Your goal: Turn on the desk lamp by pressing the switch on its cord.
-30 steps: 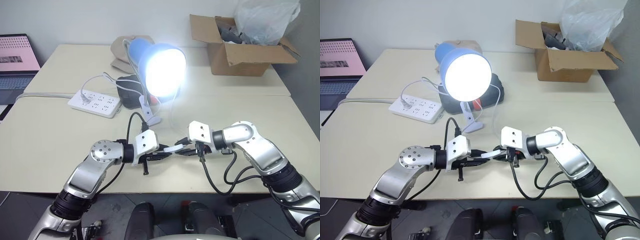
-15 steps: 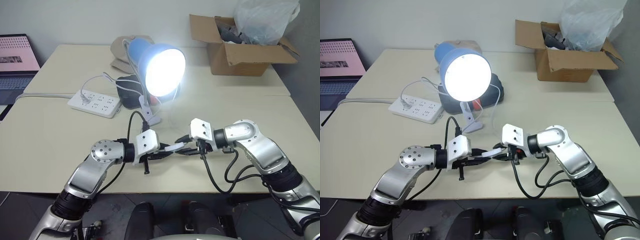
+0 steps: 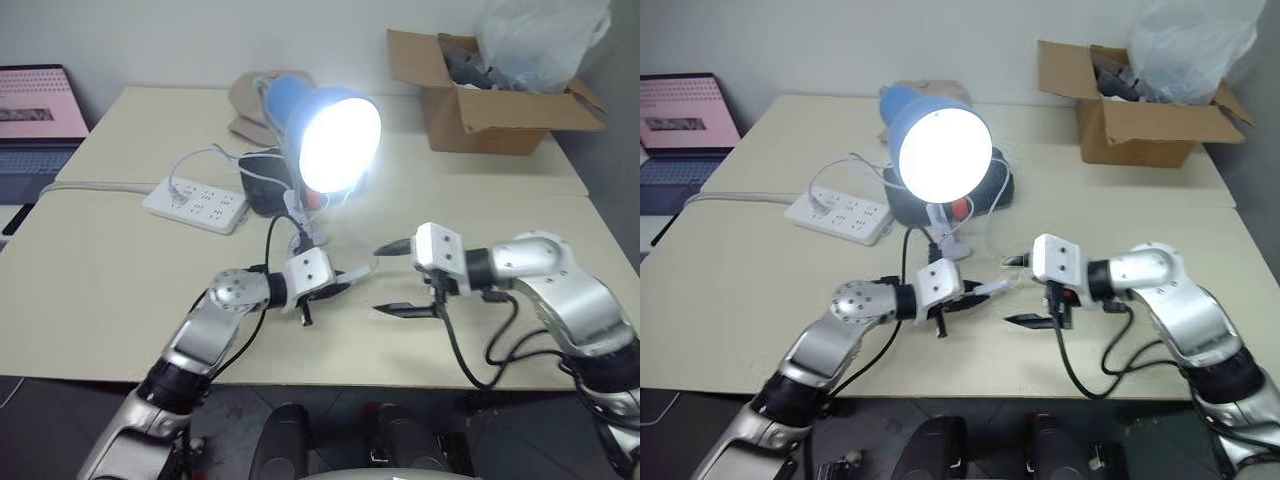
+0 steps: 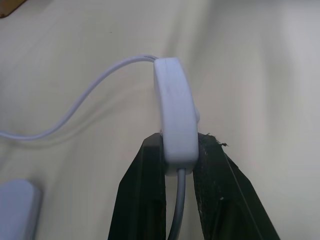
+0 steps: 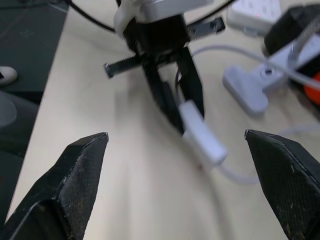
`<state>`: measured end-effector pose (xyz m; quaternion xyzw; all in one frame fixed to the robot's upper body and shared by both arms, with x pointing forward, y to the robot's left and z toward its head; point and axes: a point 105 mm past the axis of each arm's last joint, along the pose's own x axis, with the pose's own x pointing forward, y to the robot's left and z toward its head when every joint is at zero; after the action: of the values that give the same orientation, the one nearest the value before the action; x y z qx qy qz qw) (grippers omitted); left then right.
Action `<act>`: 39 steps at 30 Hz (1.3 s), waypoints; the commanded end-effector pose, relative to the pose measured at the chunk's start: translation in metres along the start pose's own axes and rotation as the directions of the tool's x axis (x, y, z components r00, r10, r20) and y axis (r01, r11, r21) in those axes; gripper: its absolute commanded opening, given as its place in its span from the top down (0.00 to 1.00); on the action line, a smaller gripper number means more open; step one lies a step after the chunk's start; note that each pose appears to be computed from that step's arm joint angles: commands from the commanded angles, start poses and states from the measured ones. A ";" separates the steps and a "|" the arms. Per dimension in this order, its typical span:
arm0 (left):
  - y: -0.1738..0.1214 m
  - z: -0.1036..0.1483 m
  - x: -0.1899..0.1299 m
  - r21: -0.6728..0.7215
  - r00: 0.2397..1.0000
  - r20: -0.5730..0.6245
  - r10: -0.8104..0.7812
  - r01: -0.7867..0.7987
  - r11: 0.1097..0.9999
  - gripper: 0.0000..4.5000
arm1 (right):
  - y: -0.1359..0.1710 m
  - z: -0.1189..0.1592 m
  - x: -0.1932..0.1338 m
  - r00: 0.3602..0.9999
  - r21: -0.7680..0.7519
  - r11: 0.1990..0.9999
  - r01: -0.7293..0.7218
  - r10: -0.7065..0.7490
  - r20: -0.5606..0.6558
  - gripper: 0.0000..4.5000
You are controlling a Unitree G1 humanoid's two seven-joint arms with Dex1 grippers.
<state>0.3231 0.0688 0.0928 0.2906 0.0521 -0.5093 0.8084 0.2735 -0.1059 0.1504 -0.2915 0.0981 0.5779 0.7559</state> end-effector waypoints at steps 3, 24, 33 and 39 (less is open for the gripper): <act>0.020 0.005 0.018 0.004 0.997 0.029 0.067 -0.068 0.998 0.91 | -0.003 -0.009 -0.023 0.982 0.008 0.983 0.185 -0.184 -0.048 0.00; 0.017 0.012 -0.038 -0.113 0.992 0.122 0.027 -0.013 0.994 0.26 | -0.007 -0.020 -0.038 0.929 0.117 0.921 0.371 -0.366 -0.062 0.00; 0.008 0.014 -0.073 -0.142 0.983 0.132 0.125 -0.106 0.984 0.26 | -0.019 -0.018 -0.046 0.928 0.100 0.923 0.372 -0.373 -0.007 0.00; 0.012 0.004 -0.112 -0.164 0.971 0.052 0.231 -0.220 0.962 0.26 | -0.013 -0.022 -0.064 0.938 0.104 0.933 0.344 -0.347 0.007 0.00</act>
<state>0.2894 0.1607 0.1273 0.2114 0.0524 -0.4129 0.8844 0.2744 -0.1689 0.1556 -0.2490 0.0873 0.4273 0.8647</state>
